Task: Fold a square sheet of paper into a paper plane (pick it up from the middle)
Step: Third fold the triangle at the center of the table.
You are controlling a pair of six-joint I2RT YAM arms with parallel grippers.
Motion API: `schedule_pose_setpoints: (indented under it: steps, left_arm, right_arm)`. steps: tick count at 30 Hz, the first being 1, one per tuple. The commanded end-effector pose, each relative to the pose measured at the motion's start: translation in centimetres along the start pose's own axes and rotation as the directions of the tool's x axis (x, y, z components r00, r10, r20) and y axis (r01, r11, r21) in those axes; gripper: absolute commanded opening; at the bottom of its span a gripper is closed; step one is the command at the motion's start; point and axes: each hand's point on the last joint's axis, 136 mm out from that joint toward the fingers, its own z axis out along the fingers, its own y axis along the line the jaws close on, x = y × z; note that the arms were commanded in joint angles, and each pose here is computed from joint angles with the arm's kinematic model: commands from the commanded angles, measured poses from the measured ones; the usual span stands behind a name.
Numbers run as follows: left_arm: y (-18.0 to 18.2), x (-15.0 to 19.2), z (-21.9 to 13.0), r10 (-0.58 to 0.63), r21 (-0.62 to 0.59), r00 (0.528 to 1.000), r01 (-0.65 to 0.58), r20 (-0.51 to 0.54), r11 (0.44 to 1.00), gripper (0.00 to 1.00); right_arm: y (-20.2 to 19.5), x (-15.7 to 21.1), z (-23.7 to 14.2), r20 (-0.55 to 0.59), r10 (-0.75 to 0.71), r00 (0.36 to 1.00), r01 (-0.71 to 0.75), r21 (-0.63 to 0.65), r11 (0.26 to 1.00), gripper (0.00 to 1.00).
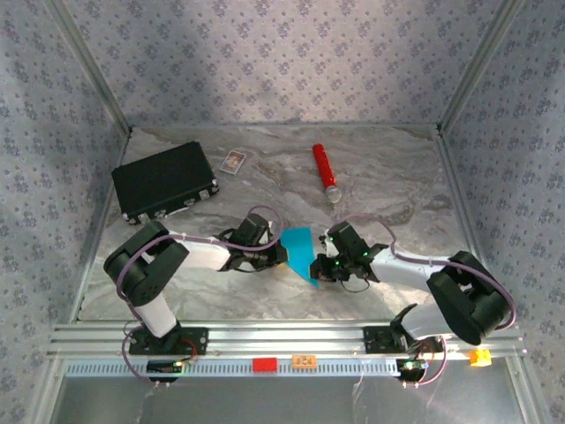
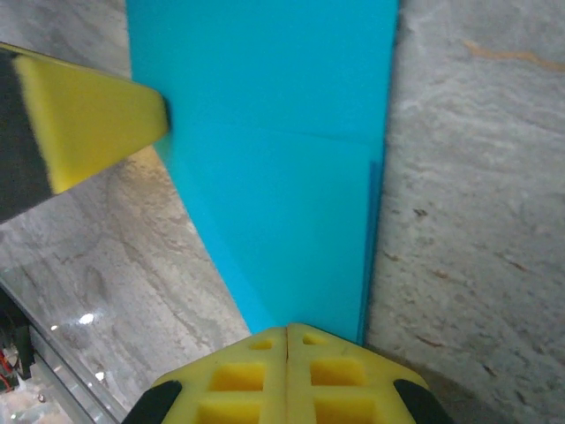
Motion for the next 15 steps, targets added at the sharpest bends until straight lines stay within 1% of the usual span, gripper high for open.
schedule_pose_setpoints:
  steps: [1,4,7,12,15]
  left_arm:
    - [2.1,0.8,0.5,-0.018,-0.082,0.999,0.015,-0.034,0.996,0.0]
    - [2.1,0.7,0.7,-0.017,-0.081,0.999,0.014,-0.035,0.997,0.0]
    - [2.3,0.9,0.7,-0.019,-0.085,0.999,0.016,-0.037,0.996,0.0]
    - [2.2,0.9,0.7,-0.02,-0.078,0.999,0.017,-0.037,0.997,0.0]
    - [2.4,0.9,0.7,-0.021,-0.082,0.999,0.017,-0.038,0.996,0.0]
  right_arm:
    - [2.6,-0.8,-0.3,-0.01,-0.08,0.997,0.08,-0.058,0.995,0.06]
    - [4.1,-0.9,0.7,-0.042,-0.113,0.993,0.109,-0.087,0.99,0.06]
    - [4.6,-0.9,2.0,-0.065,-0.132,0.989,0.128,-0.068,0.989,0.07]
    - [3.4,-1.2,4.0,-0.081,-0.118,0.99,0.117,-0.025,0.993,0.08]
    - [2.3,-0.7,4.3,-0.102,-0.094,0.99,0.094,-0.007,0.996,0.09]
